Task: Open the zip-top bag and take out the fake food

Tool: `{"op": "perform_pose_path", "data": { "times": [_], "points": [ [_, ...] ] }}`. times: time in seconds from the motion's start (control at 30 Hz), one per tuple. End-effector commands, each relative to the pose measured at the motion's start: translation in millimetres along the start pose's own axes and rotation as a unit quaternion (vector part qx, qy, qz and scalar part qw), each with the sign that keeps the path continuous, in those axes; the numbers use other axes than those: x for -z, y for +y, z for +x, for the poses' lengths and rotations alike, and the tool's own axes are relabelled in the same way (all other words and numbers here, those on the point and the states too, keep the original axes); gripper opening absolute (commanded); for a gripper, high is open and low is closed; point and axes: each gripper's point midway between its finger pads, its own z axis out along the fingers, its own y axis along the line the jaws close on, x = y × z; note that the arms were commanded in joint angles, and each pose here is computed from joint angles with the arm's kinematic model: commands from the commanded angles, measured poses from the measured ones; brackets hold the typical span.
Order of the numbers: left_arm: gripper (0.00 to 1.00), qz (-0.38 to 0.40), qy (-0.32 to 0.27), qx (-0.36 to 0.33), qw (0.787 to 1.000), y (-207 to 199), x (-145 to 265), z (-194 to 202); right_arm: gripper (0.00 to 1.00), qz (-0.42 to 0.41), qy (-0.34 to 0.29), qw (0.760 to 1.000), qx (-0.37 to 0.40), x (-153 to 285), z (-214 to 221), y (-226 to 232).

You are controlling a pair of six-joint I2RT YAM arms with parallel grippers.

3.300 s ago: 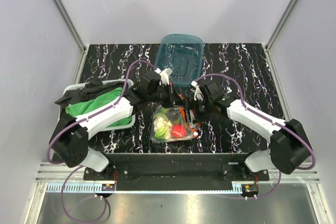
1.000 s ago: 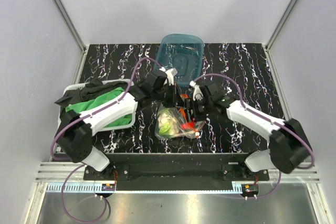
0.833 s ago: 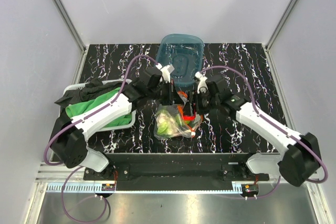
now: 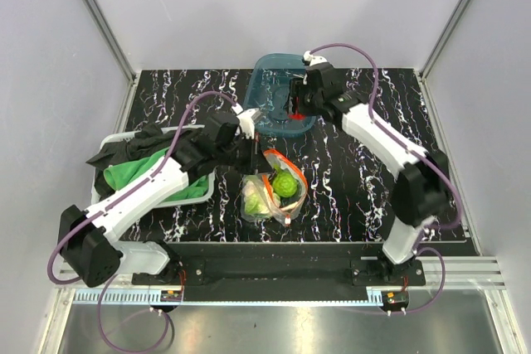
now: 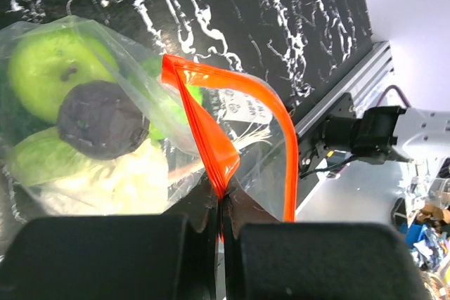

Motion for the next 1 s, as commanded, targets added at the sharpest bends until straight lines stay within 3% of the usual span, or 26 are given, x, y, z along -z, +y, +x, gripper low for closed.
{"op": "perform_pose_path", "data": {
  "times": [0.0, 0.07, 0.2, 0.43, 0.57, 0.77, 0.97],
  "points": [
    [0.00, 0.003, 0.001, -0.036, 0.999, -0.4, 19.9, 1.0, 0.12, 0.021, -0.010, 1.000, -0.013, -42.7, -23.4, -25.8],
    [0.00, -0.005, 0.003, -0.045, 0.999, 4.0, 26.2, 3.1, 0.14, 0.022, 0.010, 1.000, -0.017, -66.6, -17.3, -31.9],
    [0.00, -0.024, 0.005, -0.051, 0.998, 16.3, 30.2, 0.1, 0.33, 0.025, 0.040, 0.999, -0.013, -96.9, -7.0, -37.1],
    [0.00, -0.032, 0.025, -0.060, 0.997, 21.7, 30.0, -11.9, 0.79, 0.032, 0.074, 0.995, -0.063, -119.5, 9.1, -53.5],
    [0.00, -0.025, 0.038, -0.055, 0.997, 21.8, 28.3, -6.8, 0.92, 0.024, 0.071, 0.995, -0.061, -116.0, 3.0, -50.1],
    [0.00, -0.018, 0.031, -0.055, 0.998, 17.6, 35.4, -4.0, 0.97, 0.021, 0.063, 0.996, -0.066, -84.2, -13.8, -38.9],
    [0.00, -0.007, 0.019, -0.059, 0.998, 10.6, 38.1, -10.8, 0.95, -0.033, 0.092, 0.994, -0.044, -26.2, 12.0, -1.9]
  ]
}}
